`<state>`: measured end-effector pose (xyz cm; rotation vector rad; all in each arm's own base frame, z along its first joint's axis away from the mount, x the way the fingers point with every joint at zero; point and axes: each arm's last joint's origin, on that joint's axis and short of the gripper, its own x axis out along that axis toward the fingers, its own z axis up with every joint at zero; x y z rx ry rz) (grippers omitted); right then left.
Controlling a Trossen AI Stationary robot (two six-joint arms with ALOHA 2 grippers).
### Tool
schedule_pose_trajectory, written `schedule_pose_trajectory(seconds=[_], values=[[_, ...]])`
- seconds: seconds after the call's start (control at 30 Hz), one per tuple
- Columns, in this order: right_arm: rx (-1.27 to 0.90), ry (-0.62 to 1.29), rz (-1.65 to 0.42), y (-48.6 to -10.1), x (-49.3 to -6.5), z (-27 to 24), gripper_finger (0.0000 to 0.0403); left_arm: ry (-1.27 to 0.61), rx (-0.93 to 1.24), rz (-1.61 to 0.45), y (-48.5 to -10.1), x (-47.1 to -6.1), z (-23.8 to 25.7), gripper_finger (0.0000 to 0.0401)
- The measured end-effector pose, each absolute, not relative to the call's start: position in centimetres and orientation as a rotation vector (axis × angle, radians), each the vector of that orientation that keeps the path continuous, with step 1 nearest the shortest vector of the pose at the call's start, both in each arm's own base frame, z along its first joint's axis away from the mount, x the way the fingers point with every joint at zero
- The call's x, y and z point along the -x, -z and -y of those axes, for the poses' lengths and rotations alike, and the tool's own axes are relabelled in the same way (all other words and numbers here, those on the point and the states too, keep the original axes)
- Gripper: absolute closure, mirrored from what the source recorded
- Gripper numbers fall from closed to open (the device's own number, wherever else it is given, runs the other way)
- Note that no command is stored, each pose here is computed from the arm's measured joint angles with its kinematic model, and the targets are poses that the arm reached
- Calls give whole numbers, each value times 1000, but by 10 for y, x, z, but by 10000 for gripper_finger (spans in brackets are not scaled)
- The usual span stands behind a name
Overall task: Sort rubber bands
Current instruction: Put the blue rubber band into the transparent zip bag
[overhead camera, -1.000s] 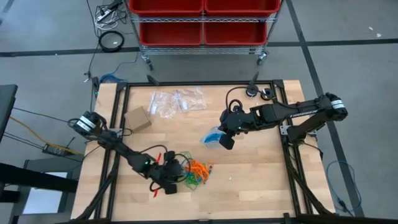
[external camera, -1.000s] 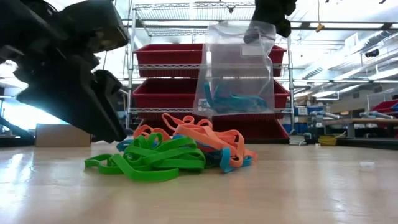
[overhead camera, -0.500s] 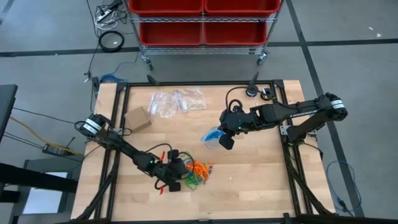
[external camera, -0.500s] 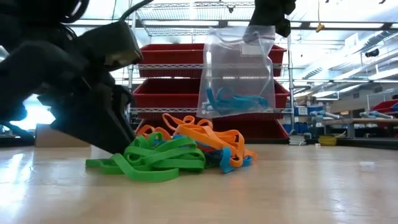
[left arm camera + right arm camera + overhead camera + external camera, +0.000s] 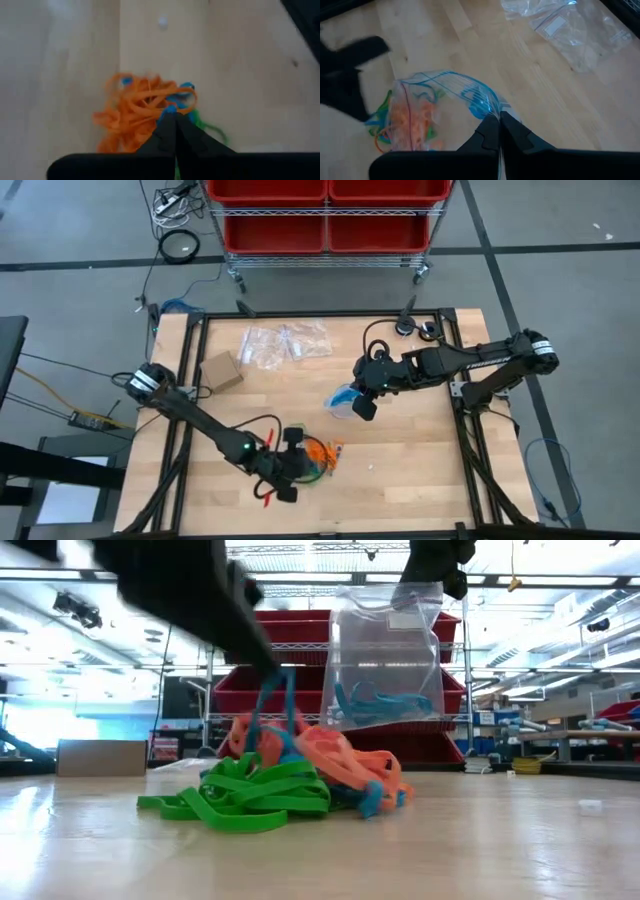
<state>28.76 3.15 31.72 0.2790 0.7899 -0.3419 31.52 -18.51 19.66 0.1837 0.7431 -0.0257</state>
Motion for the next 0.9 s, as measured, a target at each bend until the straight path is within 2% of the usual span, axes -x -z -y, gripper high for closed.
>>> schedule_pose_trajectory(seconds=[0.27,0.43,0.53,0.7,0.9], values=[[-274,340,-791,-317,-288,-32,403,-23,-365,-721,-258,-325,196,400],[-274,340,-791,-317,-288,-32,403,-29,-389,-747,-275,-328,191,400],[-274,339,-791,-317,-288,-32,403,55,-262,-836,-266,-328,185,396],[-276,335,-793,-317,-288,-32,403,153,-99,-969,-224,-317,183,366],[-279,330,-794,-317,-288,-32,403,180,-109,-874,-184,-303,191,309]])
